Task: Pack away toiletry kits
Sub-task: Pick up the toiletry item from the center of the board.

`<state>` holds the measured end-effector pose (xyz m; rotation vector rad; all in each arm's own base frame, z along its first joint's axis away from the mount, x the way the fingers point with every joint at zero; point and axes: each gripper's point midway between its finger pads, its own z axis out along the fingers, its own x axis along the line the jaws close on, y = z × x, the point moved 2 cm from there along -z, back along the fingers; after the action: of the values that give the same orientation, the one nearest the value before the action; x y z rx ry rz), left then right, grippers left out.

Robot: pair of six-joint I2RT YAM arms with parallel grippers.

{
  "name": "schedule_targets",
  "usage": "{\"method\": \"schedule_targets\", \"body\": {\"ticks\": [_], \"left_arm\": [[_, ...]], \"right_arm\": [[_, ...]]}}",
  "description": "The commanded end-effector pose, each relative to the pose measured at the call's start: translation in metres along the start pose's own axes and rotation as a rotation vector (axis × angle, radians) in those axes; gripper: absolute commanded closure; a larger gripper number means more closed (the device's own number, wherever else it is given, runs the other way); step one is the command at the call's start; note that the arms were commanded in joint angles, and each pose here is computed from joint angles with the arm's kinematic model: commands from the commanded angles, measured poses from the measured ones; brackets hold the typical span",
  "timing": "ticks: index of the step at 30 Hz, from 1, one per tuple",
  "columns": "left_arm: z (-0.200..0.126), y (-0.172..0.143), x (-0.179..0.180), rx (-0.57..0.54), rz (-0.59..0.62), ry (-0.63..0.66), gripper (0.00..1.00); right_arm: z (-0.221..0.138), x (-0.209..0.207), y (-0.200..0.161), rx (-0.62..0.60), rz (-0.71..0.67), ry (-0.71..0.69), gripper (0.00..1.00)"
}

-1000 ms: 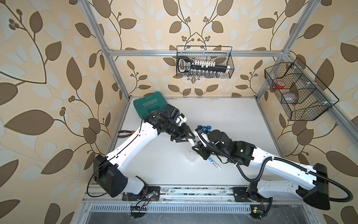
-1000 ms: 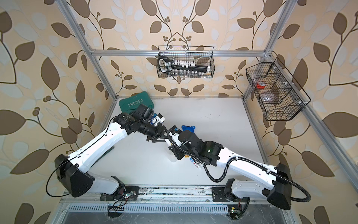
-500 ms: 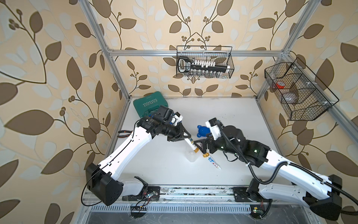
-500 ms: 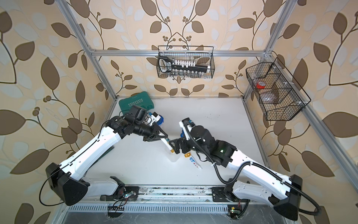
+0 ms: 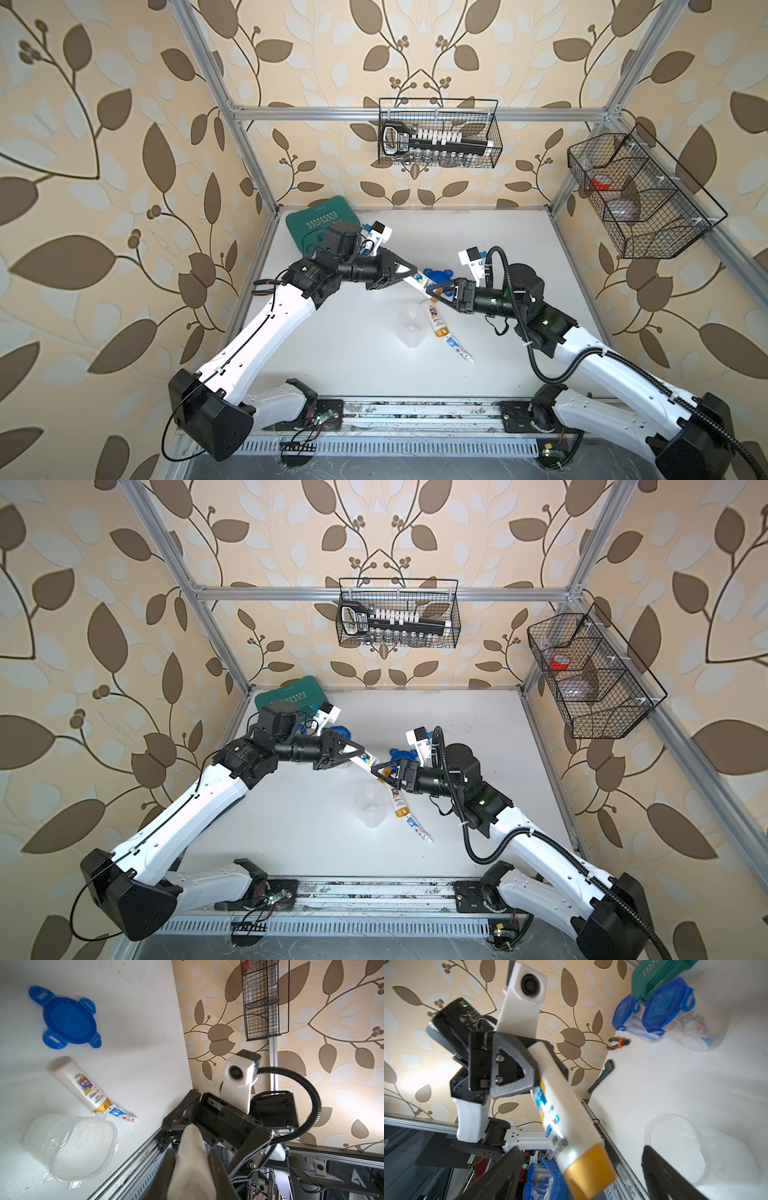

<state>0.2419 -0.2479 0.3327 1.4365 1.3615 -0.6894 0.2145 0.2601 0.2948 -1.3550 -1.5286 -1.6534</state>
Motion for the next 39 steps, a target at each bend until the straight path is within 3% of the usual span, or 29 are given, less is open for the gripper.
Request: {"method": "schedule_targets", "body": {"ticks": [1, 4, 6, 14, 19, 25, 26, 28, 29, 30, 32, 35, 39], "left_arm": [[-0.008, 0.001, -0.023, -0.025, 0.040, -0.092, 1.00], [-0.008, 0.000, -0.024, -0.030, 0.032, -0.118, 1.00], [-0.010, -0.001, -0.025, -0.037, 0.033, -0.126, 1.00], [-0.014, -0.007, -0.030, -0.026, 0.050, -0.159, 1.00], [-0.011, -0.007, -0.027, -0.023, 0.042, -0.161, 1.00], [-0.009, -0.009, -0.020, -0.015, 0.038, -0.146, 0.99], [-0.009, -0.011, -0.018, -0.011, 0.039, -0.135, 0.91], [-0.013, -0.013, -0.012, -0.014, 0.042, -0.092, 0.64], [-0.016, -0.015, -0.008, -0.019, 0.048, -0.057, 0.40], [-0.020, -0.015, -0.003, -0.029, 0.053, -0.024, 0.23], [-0.031, -0.012, 0.007, -0.062, 0.047, 0.042, 0.04], [-0.054, -0.002, 0.035, -0.159, -0.003, 0.201, 0.01], [-0.081, 0.006, 0.051, -0.292, 0.019, 0.361, 0.01]], "right_arm": [[0.003, 0.031, 0.001, 0.036, -0.032, 0.135, 0.18], [0.005, 0.030, 0.000, 0.042, -0.031, 0.140, 0.43], [0.006, 0.031, 0.002, 0.033, -0.022, 0.151, 0.53], [0.001, 0.052, 0.014, -0.031, -0.012, 0.242, 0.56], [-0.002, 0.058, 0.015, -0.037, -0.008, 0.258, 0.74], [-0.005, 0.063, 0.019, -0.047, -0.019, 0.260, 0.86], [-0.005, 0.061, 0.019, -0.043, -0.012, 0.246, 0.87], [-0.005, 0.052, 0.019, -0.029, 0.004, 0.190, 0.88], [-0.004, 0.044, 0.017, -0.007, 0.014, 0.127, 0.89], [-0.005, 0.037, 0.014, 0.014, 0.006, 0.063, 0.89], [-0.009, 0.022, 0.011, 0.040, -0.018, -0.067, 0.90], [-0.018, 0.000, 0.004, 0.118, -0.042, -0.277, 0.92], [-0.022, -0.014, -0.009, 0.251, -0.108, -0.507, 0.94]]}}
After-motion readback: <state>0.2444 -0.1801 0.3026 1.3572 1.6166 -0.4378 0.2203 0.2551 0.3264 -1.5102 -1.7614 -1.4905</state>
